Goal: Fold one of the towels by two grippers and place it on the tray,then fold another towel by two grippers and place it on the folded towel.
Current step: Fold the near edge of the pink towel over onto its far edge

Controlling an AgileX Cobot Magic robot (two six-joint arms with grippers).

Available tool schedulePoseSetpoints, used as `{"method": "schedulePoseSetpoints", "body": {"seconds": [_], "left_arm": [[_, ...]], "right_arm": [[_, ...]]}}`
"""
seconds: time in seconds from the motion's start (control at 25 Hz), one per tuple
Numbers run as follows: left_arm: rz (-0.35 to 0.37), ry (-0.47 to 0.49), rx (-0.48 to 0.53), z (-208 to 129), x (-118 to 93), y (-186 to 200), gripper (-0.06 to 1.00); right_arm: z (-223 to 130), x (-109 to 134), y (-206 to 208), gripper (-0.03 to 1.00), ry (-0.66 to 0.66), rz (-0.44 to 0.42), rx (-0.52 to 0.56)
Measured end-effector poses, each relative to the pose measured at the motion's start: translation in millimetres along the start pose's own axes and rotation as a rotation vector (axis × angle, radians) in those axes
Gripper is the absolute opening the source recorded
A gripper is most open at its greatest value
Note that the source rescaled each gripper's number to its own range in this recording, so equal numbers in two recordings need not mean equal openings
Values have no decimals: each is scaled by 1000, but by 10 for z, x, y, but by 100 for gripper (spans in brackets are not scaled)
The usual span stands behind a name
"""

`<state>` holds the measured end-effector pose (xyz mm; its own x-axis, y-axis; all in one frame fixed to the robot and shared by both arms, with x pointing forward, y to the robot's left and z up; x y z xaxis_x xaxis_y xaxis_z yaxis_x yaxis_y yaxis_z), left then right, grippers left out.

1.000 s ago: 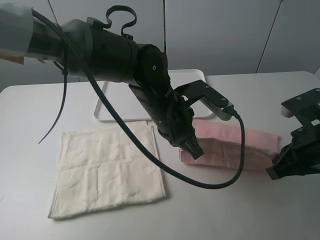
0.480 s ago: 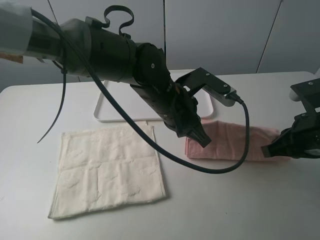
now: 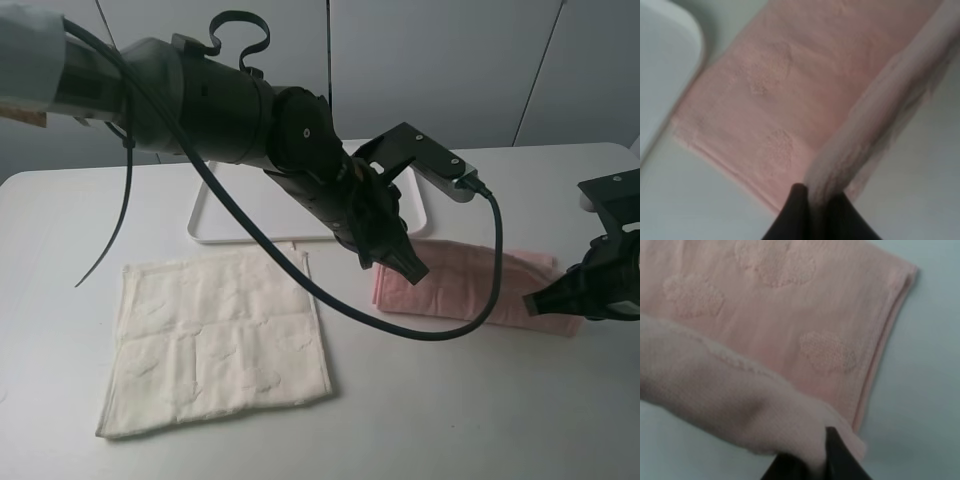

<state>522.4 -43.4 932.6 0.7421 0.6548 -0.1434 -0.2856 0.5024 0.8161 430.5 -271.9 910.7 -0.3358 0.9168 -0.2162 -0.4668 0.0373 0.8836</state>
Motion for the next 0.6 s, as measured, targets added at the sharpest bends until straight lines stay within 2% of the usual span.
{"method": "schedulePoseSetpoints", "body": {"seconds": [0.24, 0.36, 0.48, 0.52, 0.6], "left_arm": [[19, -36, -13, 14, 19, 1, 1], [31, -25, -11, -3, 38, -45, 1], [39, -21, 9, -51, 58, -128, 1], [42, -17, 10, -55, 63, -138, 2], [51, -13, 5, -52, 73, -144, 10]], "right_arm": [[46, -52, -2, 1, -21, -48, -43], [74, -84, 1, 4, -37, -78, -74], [108, -112, 4, 20, -58, -102, -110], [120, -121, 6, 29, -61, -110, -123], [132, -144, 10, 48, -70, -130, -138]]}}
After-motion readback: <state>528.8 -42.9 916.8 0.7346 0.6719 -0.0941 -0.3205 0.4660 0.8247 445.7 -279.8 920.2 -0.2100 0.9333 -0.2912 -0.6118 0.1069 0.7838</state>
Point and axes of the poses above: a point on each arm's last joint axis where the gripper is mounted, y pointing back along that axis away from the gripper, x along the wrist's bending axis when the last joint is at zero, z = x × y, the point moved 1 cm from there along -y, pointing out along that axis toward the gripper, and after that the axes turned 13 degrees about y, right-handed, at the moved point
